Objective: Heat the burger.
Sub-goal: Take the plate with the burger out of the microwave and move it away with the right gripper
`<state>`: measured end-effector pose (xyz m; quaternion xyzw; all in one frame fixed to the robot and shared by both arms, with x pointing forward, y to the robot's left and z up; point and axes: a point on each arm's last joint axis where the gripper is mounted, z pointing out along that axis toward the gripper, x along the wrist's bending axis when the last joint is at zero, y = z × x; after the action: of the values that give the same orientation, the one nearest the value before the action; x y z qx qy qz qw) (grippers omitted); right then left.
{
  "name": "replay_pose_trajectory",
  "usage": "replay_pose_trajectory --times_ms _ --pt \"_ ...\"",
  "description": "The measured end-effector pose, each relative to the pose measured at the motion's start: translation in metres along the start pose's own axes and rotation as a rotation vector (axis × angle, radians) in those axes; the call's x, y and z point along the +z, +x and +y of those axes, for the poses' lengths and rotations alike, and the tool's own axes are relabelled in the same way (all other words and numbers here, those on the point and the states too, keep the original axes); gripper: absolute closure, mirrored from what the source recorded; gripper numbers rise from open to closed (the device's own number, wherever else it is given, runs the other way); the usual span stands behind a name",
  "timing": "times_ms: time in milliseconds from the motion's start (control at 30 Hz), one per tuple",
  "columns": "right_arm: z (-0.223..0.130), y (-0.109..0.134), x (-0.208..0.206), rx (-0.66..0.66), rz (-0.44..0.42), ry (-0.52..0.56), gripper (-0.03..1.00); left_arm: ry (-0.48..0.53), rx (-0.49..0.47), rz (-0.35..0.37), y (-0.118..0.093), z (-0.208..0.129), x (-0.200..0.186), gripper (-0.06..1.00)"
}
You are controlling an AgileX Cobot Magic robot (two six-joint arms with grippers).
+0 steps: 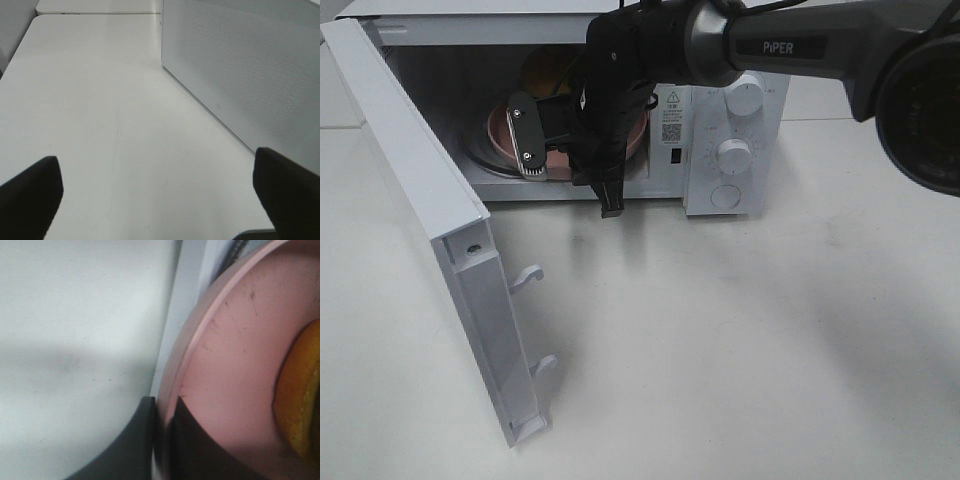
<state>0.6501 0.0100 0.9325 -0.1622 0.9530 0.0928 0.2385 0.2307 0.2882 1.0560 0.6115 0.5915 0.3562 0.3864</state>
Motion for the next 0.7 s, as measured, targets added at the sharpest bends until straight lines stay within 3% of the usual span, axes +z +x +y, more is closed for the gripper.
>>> replay_pose_trajectory --times_ms 700 --pt "-0.006 0.048 -0.048 -0.244 0.047 -0.075 0.91 0.000 0.000 0.000 0.000 0.000 0.000 -0.03"
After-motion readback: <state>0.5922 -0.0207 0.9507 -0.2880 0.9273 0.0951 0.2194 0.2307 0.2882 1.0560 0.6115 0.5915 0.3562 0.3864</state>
